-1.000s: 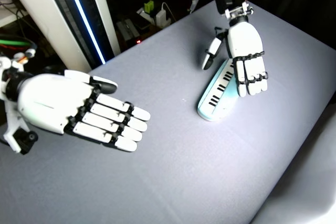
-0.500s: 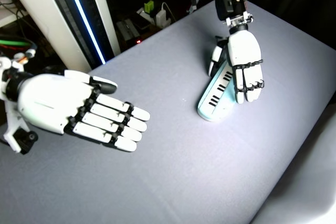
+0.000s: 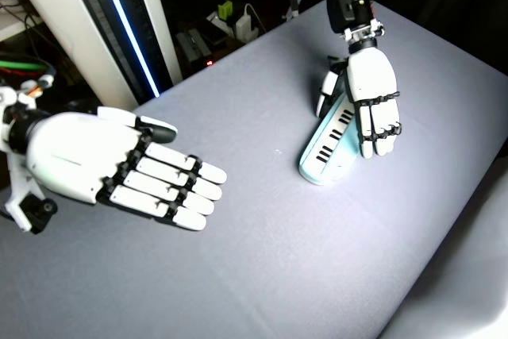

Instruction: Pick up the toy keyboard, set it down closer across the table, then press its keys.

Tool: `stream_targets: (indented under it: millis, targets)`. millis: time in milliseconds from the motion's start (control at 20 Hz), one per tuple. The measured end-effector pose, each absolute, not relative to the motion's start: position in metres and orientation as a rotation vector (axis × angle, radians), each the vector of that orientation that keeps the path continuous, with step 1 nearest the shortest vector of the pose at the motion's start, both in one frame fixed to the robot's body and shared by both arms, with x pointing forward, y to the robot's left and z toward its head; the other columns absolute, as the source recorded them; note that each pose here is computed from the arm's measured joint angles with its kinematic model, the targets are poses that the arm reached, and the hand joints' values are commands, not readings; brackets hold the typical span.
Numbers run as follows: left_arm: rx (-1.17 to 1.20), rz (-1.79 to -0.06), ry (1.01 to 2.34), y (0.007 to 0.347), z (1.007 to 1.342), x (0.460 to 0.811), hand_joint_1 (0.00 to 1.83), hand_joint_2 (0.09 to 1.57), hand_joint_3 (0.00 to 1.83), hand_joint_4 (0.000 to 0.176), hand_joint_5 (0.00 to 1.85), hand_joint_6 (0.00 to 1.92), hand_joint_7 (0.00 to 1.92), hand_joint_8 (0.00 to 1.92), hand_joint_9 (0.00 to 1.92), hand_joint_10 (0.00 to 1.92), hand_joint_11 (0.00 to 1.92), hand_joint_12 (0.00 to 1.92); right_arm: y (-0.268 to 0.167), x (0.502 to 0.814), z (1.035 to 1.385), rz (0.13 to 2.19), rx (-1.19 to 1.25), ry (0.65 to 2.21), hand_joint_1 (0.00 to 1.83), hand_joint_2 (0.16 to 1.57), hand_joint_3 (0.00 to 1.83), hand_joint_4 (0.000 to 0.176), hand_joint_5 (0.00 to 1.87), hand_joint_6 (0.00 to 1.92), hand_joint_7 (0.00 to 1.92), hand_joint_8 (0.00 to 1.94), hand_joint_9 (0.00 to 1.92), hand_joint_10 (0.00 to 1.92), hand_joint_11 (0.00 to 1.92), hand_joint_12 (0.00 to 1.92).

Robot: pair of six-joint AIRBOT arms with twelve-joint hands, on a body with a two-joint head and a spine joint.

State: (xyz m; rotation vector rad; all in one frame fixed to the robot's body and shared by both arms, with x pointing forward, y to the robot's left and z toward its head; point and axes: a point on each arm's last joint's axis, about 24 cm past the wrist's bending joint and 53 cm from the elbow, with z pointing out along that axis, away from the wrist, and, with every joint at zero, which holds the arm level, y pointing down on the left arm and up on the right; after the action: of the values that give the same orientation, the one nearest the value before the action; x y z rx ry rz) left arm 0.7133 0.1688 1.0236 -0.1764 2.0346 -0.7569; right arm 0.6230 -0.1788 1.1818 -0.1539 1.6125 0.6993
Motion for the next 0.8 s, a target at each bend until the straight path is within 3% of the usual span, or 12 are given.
stream_targets:
  millis: [200, 250, 300, 350, 400, 450, 550, 600, 800]
  targets:
    - [-0.175, -0.757, 2.036, 0.1683, 1.0232, 0.7131, 1.12, 1.08, 0.0, 0.057, 0.0, 0.0, 0.01, 0.0, 0.16, 0.04, 0.0, 1.35, -0.1781, 0.6229, 1.1808, 0.702, -0.152, 1.614, 0.02, 1.15, 0.01, 0.0, 0.0, 0.0, 0.0, 0.0, 0.0, 0.0, 0.0, 0.0]
    - [-0.176, -0.757, 2.036, 0.1683, 1.0232, 0.7131, 1.24, 1.09, 0.0, 0.0, 0.27, 0.0, 0.37, 0.12, 0.4, 0.6, 0.23, 1.58, -0.1781, 0.6229, 1.1809, 0.701, -0.152, 1.614, 0.04, 1.16, 0.01, 0.0, 0.0, 0.0, 0.0, 0.0, 0.0, 0.0, 0.0, 0.0]
    - [-0.177, -0.762, 2.032, 0.1673, 1.0239, 0.7135, 1.28, 1.09, 0.0, 0.0, 0.33, 0.0, 0.47, 0.13, 0.35, 1.01, 0.29, 1.66, -0.178, 0.6228, 1.1809, 0.702, -0.153, 1.614, 0.04, 1.17, 0.01, 0.0, 0.0, 0.0, 0.0, 0.0, 0.0, 0.0, 0.0, 0.0]
    - [-0.184, -0.766, 2.026, 0.1671, 1.025, 0.7146, 1.28, 1.09, 0.0, 0.0, 0.33, 0.0, 0.47, 0.13, 0.35, 1.01, 0.29, 1.66, -0.178, 0.6228, 1.1809, 0.702, -0.153, 1.614, 0.04, 1.17, 0.01, 0.0, 0.0, 0.0, 0.0, 0.0, 0.0, 0.0, 0.0, 0.0]
    - [-0.183, -0.764, 2.025, 0.1675, 1.0256, 0.7154, 1.35, 1.1, 0.0, 0.0, 0.41, 0.69, 0.39, 0.87, 0.37, 1.5, 0.41, 1.87, -0.178, 0.6228, 1.1809, 0.701, -0.153, 1.614, 0.04, 1.18, 0.01, 0.0, 0.0, 0.0, 0.0, 0.0, 0.0, 0.0, 0.0, 0.0]
    - [-0.185, -0.766, 2.024, 0.1675, 1.0258, 0.7155, 1.36, 1.1, 0.0, 0.0, 0.33, 0.91, 0.3, 1.13, 0.35, 1.61, 0.43, 1.9, -0.1782, 0.6229, 1.1809, 0.702, -0.151, 1.614, 0.04, 1.18, 0.01, 0.0, 0.0, 0.0, 0.0, 0.0, 0.0, 0.0, 0.0, 0.0]
    - [-0.186, -0.768, 2.022, 0.1675, 1.0262, 0.7157, 1.36, 1.1, 0.0, 0.0, 0.27, 1.07, 0.26, 1.23, 0.34, 1.64, 0.42, 1.92, -0.178, 0.6228, 1.1809, 0.702, -0.152, 1.614, 0.04, 1.18, 0.01, 0.0, 0.0, 0.0, 0.0, 0.0, 0.0, 0.0, 0.0, 0.0]
    - [-0.187, -0.767, 2.022, 0.1676, 1.026, 0.716, 1.35, 1.09, 0.0, 0.0, 0.25, 1.07, 0.23, 1.16, 0.29, 1.52, 0.33, 1.87, -0.1779, 0.6228, 1.1808, 0.702, -0.153, 1.614, 0.05, 1.19, 0.02, 0.0, 0.0, 0.0, 0.0, 0.0, 0.0, 0.0, 0.0, 0.0]
    - [-0.187, -0.768, 2.021, 0.1675, 1.0262, 0.7161, 1.35, 1.09, 0.0, 0.0, 0.24, 1.06, 0.24, 1.11, 0.29, 1.48, 0.3, 1.85, -0.1775, 0.6228, 1.1804, 0.704, -0.151, 1.615, 0.04, 1.19, 0.02, 0.0, 0.0, 0.0, 0.0, 0.0, 0.0, 0.0, 0.0, 0.0]
